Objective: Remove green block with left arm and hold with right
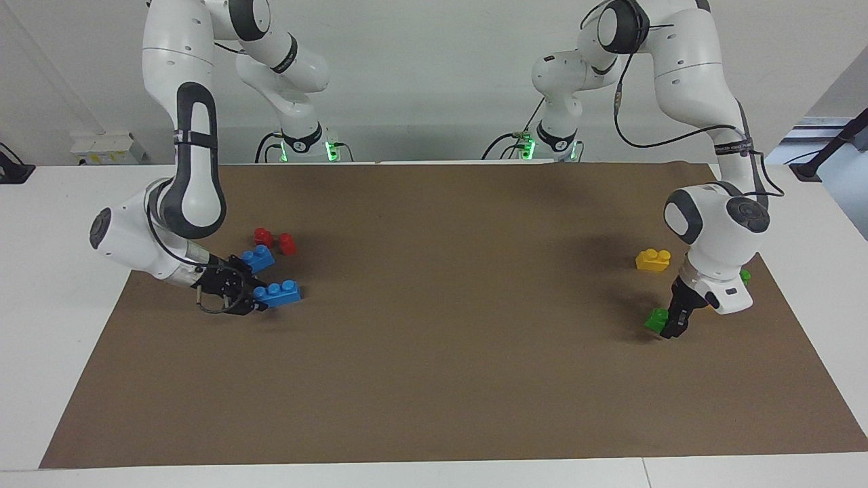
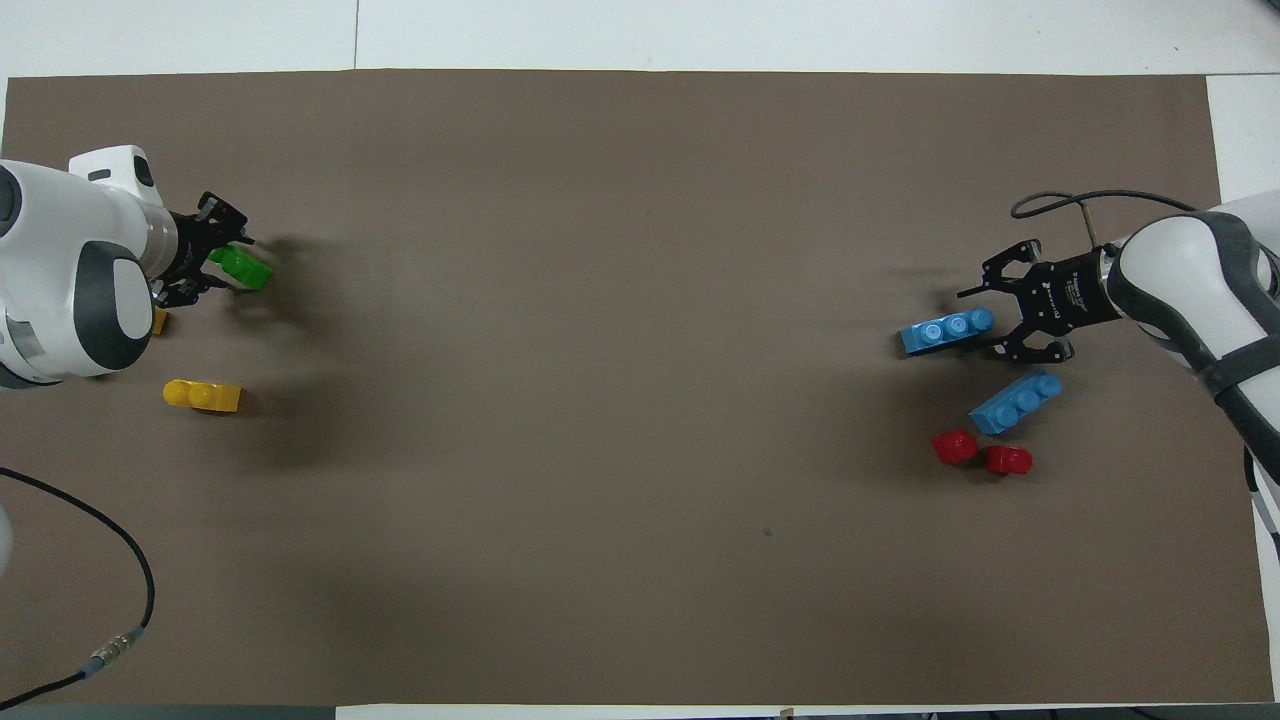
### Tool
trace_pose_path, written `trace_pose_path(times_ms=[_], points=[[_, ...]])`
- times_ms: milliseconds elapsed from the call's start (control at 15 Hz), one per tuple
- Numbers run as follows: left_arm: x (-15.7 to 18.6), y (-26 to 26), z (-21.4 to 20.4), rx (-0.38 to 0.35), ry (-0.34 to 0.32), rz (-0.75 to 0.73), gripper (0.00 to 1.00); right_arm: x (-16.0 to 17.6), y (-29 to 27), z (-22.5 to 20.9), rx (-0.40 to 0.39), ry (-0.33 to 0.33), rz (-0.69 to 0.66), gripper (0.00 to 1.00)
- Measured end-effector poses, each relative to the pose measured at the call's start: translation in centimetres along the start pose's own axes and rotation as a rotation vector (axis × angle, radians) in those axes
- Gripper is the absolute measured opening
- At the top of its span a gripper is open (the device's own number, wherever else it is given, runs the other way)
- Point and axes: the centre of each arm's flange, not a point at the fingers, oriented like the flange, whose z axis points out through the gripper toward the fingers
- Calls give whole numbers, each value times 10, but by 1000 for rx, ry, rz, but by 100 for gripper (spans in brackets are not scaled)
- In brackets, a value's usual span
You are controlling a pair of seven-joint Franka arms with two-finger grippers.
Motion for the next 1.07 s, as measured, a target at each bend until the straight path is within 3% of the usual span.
trace_pose_path(times_ms=[133,467,800,1067], points=[[2,3,-5,-7,6,14,100,-20,-12,-18,0,47,-67,100],[13,17,-70,14,-10,120,100,-111,-29,-99,-75,200,-386,100],[4,13,-177,41,-43,431,100,-166,-12,-188,-213,287,-865,100],[-19,-2,-257,47,-59,677,100,-205,15,-238,-265,310,-1039,100]])
